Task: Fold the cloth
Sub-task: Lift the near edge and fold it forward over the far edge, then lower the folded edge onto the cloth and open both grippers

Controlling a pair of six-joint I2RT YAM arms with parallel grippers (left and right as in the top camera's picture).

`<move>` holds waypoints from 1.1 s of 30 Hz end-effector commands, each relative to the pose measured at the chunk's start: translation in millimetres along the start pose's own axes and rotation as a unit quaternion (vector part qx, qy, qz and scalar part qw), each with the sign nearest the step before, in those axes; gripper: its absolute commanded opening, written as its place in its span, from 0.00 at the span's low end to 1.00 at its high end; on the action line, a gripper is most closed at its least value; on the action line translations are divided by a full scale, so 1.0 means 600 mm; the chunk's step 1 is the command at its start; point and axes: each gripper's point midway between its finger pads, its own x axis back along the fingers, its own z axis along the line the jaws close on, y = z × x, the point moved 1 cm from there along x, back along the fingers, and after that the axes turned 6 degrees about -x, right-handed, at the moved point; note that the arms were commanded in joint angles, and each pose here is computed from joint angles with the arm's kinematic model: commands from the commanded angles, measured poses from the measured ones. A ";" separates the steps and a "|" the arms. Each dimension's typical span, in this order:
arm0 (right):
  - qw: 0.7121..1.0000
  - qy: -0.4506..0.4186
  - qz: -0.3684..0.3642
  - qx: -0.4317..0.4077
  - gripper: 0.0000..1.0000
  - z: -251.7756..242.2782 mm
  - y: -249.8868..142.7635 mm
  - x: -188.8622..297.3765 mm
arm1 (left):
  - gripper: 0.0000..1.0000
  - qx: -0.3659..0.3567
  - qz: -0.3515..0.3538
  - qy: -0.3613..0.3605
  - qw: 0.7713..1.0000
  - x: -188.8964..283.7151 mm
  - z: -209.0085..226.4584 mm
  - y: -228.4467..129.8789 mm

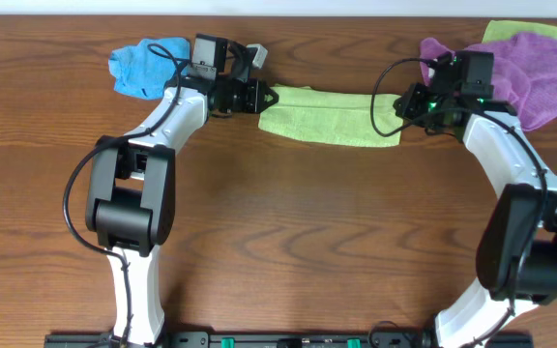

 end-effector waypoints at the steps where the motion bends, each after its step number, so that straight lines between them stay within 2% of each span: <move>1: 1.000 -0.010 -0.001 -0.006 0.01 -0.005 0.005 -0.010 | 0.06 -0.004 -0.017 0.023 1.000 0.014 0.030 0.020; 14: 1.000 -0.011 -0.001 -0.006 0.02 -0.013 0.005 -0.028 | 0.06 -0.010 -0.032 0.028 0.999 0.017 0.042 0.048; 28: 0.996 -0.079 0.039 -0.024 0.02 -0.055 -0.034 -0.023 | 0.06 0.032 0.040 0.018 0.998 -0.005 0.040 -0.018; 33: 0.992 -0.111 0.052 -0.030 0.01 -0.074 -0.048 -0.019 | 0.06 0.035 0.048 0.020 0.998 -0.005 0.041 -0.024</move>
